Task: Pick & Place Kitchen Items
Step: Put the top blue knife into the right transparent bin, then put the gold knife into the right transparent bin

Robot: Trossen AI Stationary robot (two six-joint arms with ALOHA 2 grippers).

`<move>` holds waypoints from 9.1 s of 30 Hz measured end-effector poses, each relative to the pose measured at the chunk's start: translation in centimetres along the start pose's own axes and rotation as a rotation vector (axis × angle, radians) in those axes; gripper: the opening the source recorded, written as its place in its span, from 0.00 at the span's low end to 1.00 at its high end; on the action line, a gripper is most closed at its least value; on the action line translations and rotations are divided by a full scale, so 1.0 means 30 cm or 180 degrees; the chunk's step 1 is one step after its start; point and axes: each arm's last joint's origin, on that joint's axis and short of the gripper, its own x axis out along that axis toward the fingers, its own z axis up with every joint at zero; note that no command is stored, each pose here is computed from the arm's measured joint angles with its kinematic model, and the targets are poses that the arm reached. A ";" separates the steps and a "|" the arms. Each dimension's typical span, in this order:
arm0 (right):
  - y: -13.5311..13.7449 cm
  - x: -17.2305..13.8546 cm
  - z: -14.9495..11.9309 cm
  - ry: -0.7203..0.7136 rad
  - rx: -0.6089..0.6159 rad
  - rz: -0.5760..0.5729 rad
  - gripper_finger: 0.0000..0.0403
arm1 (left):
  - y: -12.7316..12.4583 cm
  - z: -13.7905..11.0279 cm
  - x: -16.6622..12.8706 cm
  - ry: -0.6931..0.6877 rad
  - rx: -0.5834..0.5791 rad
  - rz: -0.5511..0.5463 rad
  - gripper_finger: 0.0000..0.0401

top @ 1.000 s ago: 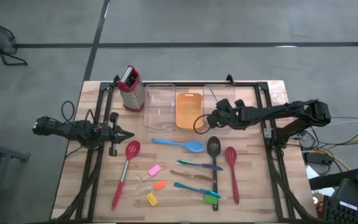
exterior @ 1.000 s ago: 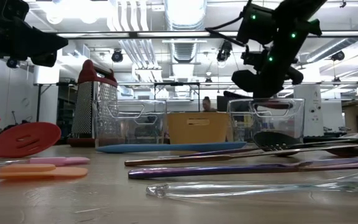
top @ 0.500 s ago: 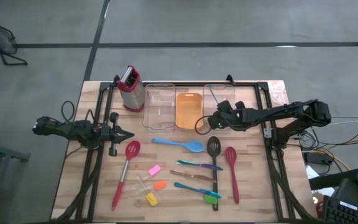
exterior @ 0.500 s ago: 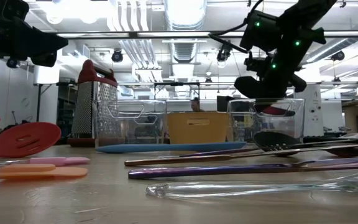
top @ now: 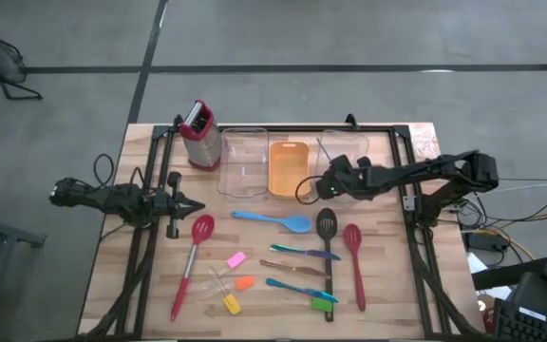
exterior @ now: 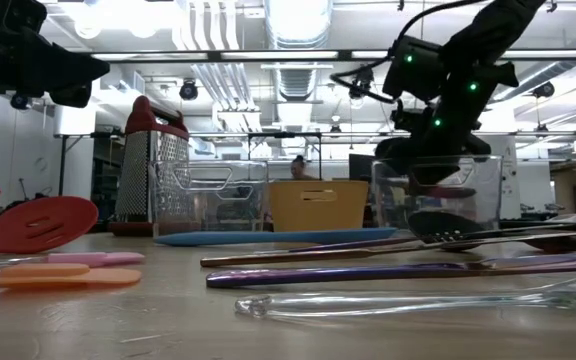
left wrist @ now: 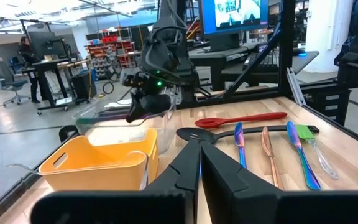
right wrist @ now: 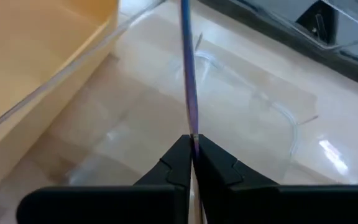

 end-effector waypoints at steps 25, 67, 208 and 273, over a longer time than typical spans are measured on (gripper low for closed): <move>-0.022 -0.001 0.007 -0.0176 0.0386 -0.0254 0.05 | 0.000 0.000 0.000 0.0000 0.0000 -0.0001 0.05; 0.415 -0.343 -0.185 0.0088 -0.2148 0.2195 0.33 | 0.000 -0.001 0.001 0.0009 0.0003 -0.0002 0.05; 0.344 -0.566 0.009 -0.0078 -0.1275 0.0877 0.14 | -0.002 -0.003 0.004 0.0044 0.0013 -0.0008 0.05; 0.050 -0.026 0.064 -0.0144 0.0108 -0.0773 0.15 | -0.001 -0.003 0.004 0.0041 0.0011 -0.0005 0.05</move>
